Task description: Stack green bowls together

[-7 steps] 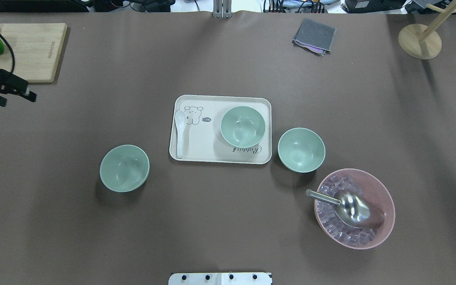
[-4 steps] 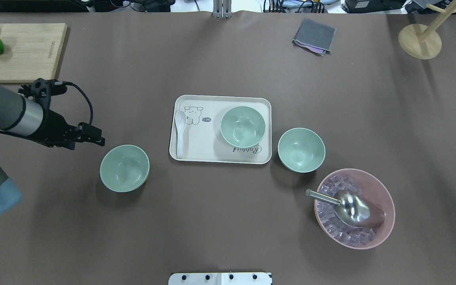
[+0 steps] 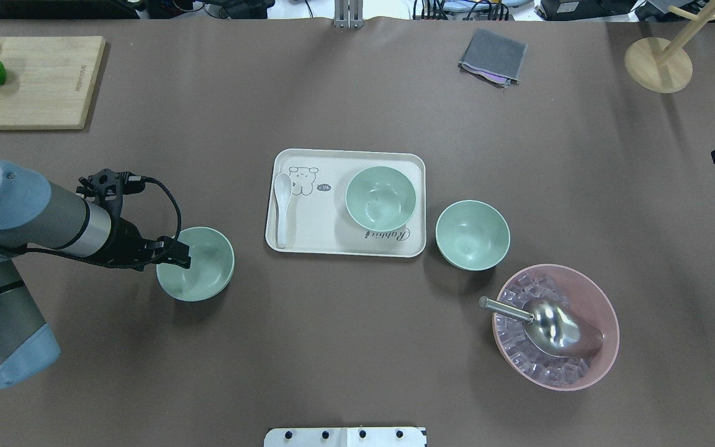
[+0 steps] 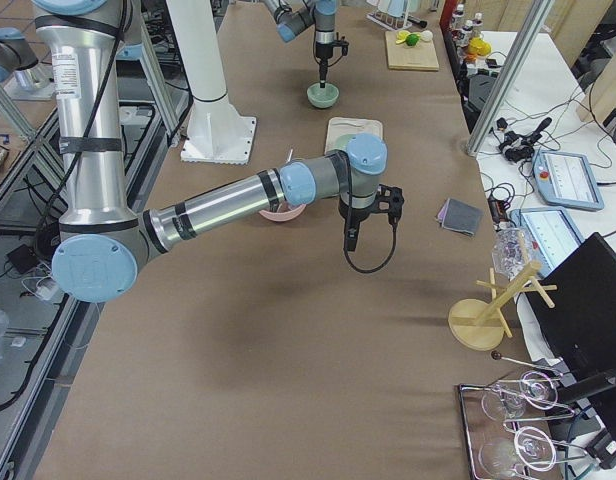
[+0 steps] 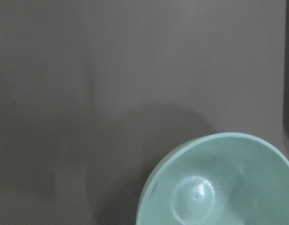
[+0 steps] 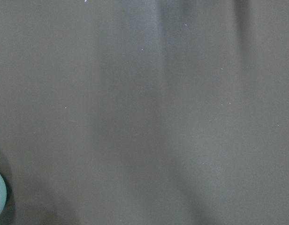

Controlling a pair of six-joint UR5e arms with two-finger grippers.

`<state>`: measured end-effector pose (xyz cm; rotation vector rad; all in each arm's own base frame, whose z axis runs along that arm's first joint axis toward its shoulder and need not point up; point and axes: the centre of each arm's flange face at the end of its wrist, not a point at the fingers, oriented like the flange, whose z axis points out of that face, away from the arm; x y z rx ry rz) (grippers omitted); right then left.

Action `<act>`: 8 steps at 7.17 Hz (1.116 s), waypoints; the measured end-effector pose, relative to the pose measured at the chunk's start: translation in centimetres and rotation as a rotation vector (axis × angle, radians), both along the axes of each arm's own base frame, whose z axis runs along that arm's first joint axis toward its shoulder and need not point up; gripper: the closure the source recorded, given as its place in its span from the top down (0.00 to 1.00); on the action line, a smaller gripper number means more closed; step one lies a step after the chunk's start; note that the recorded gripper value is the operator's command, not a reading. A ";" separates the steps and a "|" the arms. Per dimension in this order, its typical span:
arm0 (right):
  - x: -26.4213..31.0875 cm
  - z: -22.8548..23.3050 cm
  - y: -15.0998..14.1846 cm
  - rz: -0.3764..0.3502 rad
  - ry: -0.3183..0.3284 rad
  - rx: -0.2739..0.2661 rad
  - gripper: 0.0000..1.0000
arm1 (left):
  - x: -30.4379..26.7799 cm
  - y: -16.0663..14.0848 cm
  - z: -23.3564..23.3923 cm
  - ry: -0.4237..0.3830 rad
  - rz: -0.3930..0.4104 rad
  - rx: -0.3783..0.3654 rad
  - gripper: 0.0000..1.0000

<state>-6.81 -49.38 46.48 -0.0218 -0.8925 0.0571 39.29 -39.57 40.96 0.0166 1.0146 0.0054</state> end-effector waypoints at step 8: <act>-8.8 -5.5 -1.5 -0.147 -0.037 0.090 1.00 | -5.1 -3.1 -1.3 0.114 0.043 -0.083 0.00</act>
